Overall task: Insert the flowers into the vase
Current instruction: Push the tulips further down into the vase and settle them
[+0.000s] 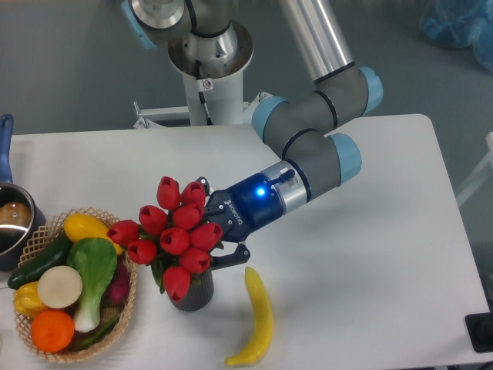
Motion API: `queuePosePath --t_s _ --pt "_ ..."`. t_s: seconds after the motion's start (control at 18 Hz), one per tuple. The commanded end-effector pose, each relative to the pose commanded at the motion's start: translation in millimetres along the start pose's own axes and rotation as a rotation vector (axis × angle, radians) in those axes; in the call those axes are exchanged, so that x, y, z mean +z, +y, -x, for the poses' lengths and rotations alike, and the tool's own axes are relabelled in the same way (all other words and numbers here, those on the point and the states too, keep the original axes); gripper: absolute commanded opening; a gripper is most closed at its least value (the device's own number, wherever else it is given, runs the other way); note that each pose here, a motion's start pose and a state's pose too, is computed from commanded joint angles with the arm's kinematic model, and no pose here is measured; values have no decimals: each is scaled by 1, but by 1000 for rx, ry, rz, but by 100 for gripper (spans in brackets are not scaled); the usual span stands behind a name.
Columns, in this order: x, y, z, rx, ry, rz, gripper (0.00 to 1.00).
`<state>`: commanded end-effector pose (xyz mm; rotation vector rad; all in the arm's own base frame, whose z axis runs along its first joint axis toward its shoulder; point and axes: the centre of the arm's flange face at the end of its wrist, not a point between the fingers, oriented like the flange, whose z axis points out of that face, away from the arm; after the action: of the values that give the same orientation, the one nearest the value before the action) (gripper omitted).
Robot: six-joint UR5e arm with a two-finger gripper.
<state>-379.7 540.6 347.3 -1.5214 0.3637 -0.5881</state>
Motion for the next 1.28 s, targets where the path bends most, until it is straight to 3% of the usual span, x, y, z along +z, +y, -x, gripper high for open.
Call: queuePosePath --t_s 1.28 --pt "5 36 3 -35 3 20 56"
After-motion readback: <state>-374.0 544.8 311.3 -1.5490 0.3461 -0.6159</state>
